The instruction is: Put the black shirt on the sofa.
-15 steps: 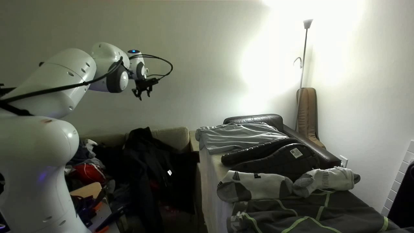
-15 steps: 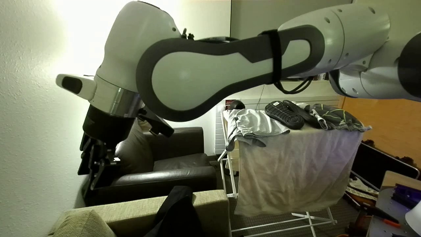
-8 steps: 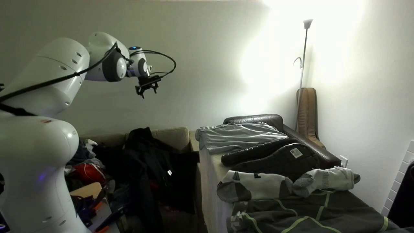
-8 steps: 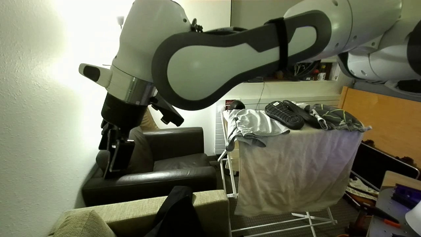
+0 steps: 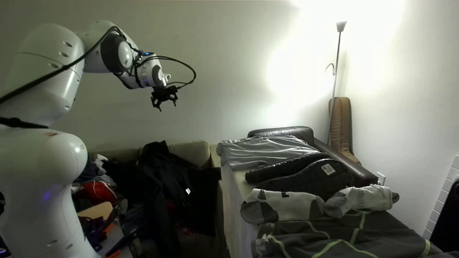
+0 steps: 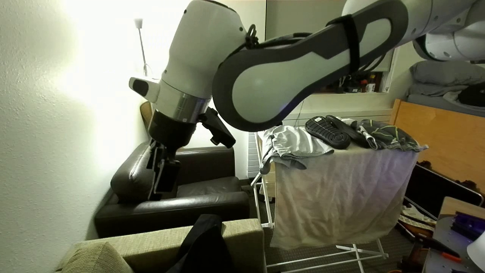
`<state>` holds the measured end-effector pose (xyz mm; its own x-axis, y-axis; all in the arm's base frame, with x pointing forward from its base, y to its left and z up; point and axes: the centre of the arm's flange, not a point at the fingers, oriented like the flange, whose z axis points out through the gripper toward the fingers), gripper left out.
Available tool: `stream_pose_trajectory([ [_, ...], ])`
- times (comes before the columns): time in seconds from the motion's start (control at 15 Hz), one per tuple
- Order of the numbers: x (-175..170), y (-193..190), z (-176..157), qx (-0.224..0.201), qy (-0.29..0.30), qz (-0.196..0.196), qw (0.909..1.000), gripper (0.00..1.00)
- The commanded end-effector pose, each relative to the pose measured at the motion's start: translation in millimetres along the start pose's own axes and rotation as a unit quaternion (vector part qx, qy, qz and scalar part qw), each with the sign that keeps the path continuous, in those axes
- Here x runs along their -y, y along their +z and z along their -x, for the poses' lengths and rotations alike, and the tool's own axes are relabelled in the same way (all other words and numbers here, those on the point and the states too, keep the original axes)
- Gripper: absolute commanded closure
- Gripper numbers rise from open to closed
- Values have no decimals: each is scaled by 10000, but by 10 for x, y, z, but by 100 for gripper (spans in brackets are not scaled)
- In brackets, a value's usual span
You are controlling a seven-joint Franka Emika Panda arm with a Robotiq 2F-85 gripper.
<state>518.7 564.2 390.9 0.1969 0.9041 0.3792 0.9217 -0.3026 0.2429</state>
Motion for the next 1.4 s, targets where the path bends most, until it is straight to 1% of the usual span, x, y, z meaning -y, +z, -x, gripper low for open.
stream_pose_trajectory([
  [0.0,248,-230,500,172,273,161,9993,0],
  [0.33,358,-247,792,447,523,176,9975,0],
  [0.67,498,-303,969,723,679,346,9945,0],
  [1.0,510,-460,1155,819,1025,576,9897,0],
  [1.13,521,-532,1235,820,1132,575,9885,0],
  [1.2,542,-543,1253,790,1071,536,9897,0],
  [1.27,424,-374,1059,845,1047,487,9897,0],
  [1.33,437,-405,1086,851,1047,478,9897,0],
])
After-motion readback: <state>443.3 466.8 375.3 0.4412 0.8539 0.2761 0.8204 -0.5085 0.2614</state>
